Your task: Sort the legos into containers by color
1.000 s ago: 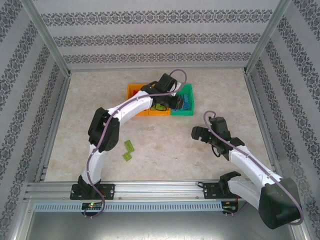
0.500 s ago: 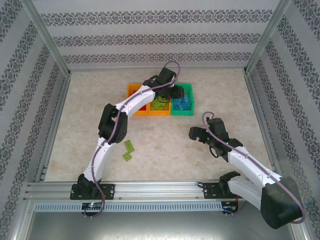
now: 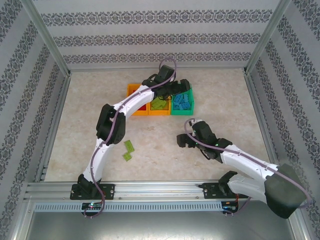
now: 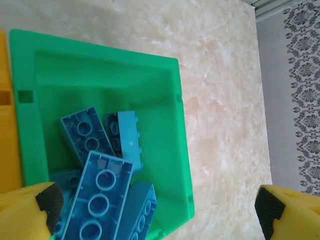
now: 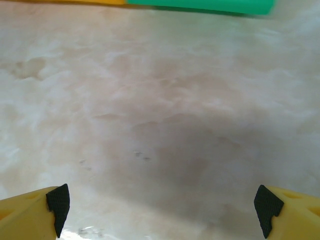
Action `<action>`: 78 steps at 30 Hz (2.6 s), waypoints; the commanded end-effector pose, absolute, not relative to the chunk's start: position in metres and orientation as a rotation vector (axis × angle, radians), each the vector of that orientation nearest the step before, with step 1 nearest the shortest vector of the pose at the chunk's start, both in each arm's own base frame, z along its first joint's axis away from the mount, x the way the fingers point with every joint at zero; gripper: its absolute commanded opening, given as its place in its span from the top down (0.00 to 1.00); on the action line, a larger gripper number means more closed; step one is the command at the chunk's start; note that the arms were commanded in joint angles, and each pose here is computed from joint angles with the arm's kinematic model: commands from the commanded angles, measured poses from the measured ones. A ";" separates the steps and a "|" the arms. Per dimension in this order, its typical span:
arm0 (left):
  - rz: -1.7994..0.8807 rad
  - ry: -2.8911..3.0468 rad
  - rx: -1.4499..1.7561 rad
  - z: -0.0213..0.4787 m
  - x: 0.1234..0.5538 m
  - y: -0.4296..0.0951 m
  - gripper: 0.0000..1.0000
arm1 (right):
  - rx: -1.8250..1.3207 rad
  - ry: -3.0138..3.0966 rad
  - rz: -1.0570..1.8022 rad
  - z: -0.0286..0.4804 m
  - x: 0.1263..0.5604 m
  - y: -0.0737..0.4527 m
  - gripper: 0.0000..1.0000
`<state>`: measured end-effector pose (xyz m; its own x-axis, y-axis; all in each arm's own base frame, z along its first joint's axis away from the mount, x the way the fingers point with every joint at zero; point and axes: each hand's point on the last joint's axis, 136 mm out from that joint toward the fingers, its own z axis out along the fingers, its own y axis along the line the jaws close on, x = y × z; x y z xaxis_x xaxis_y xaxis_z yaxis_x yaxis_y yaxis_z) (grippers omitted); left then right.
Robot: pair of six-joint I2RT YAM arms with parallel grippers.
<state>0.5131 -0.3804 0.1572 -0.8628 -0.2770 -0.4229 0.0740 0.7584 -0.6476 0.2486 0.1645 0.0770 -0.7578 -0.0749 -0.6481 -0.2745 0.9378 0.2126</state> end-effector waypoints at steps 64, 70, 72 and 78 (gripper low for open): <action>-0.144 2.493 -0.847 0.095 0.279 0.004 0.00 | -0.658 2.636 0.280 0.047 0.281 0.390 0.73; -0.128 2.579 -0.865 0.081 0.245 -0.006 0.00 | -0.496 2.546 0.322 0.095 0.320 0.359 0.73; -0.150 2.590 -0.878 0.078 0.234 -0.012 0.00 | -0.446 2.535 0.320 0.104 0.336 0.346 0.73; -0.168 2.645 -0.863 0.073 0.209 -0.033 0.00 | -0.277 2.524 0.341 0.118 0.388 0.308 0.73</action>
<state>0.2320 -0.0277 0.0830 -0.7381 -0.5718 -0.3580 -0.5120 0.8203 -0.2548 0.3665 0.3195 0.1097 -0.8217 -0.1566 -0.5480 -0.2947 0.9397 0.1733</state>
